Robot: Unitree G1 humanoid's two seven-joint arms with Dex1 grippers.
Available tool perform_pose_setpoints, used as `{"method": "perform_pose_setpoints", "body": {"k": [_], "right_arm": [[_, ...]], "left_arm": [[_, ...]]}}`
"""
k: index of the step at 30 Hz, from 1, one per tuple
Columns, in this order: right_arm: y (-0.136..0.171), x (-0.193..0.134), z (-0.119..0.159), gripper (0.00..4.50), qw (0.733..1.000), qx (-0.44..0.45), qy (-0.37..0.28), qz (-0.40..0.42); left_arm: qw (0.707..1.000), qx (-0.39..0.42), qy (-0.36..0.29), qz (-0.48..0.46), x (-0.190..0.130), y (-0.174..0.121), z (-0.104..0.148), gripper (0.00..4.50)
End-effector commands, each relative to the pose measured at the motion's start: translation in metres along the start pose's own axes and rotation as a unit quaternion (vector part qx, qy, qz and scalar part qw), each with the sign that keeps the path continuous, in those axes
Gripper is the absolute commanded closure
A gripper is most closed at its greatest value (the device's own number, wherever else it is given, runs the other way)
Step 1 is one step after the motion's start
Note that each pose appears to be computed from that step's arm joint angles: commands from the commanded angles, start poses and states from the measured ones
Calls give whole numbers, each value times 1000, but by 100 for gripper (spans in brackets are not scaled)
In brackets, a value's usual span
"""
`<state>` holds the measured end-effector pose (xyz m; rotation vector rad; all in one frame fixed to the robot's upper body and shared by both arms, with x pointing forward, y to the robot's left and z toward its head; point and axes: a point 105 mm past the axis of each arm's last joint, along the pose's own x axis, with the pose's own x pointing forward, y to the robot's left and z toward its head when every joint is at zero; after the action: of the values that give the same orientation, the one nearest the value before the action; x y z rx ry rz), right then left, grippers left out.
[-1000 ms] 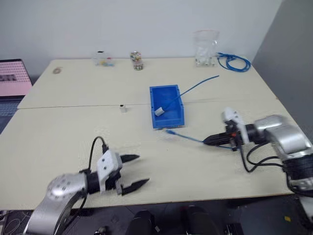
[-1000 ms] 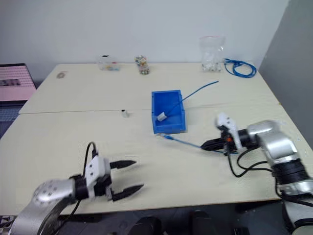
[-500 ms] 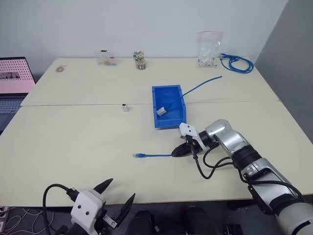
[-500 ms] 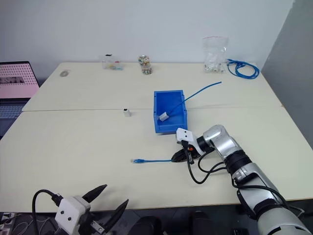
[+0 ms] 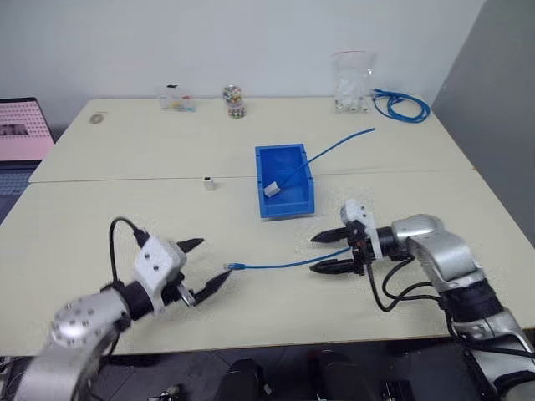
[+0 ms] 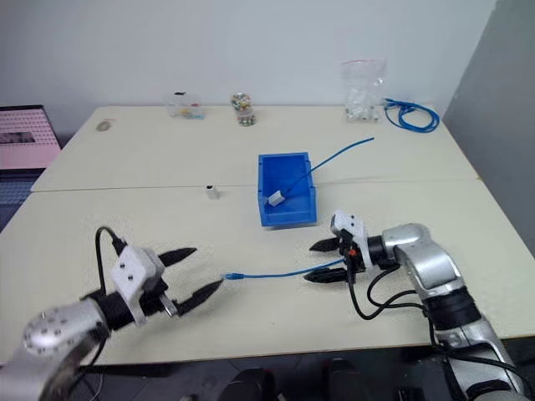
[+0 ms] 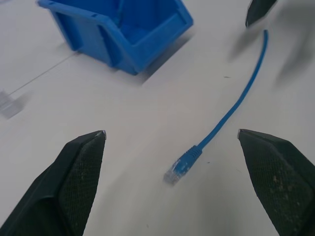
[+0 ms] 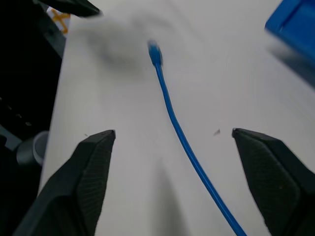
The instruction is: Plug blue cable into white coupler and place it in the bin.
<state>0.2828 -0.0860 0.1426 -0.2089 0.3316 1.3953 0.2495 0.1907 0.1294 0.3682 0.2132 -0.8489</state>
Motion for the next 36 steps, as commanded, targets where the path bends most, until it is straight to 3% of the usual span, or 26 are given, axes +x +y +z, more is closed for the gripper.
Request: {"method": "perform_pose_setpoints", "body": {"k": [1, 8, 16, 20, 26, 36], "right_arm": [[33, -14, 19, 2, 999, 15, -31, -3], [55, -26, 6, 2, 997, 57, -22, -37], [61, -32, -1, 2, 994, 74, -22, -83], [67, -35, -4, 2, 993, 80, -15, -86], [68, -36, -5, 0, 992, 86, -14, -92], [63, -36, -4, 0, 993, 78, -9, -90]], "left_arm": [[988, -6, 32, -149, 10, -1, -7, 0], [951, 60, 114, -281, 34, 23, -43, 0], [937, 98, 128, -310, 60, 37, -63, 0], [930, 80, 123, -338, 62, 32, -64, 0], [924, 6, 141, -355, 57, 29, -66, 100], [906, 35, 151, -394, 46, 13, -71, 329]]}}
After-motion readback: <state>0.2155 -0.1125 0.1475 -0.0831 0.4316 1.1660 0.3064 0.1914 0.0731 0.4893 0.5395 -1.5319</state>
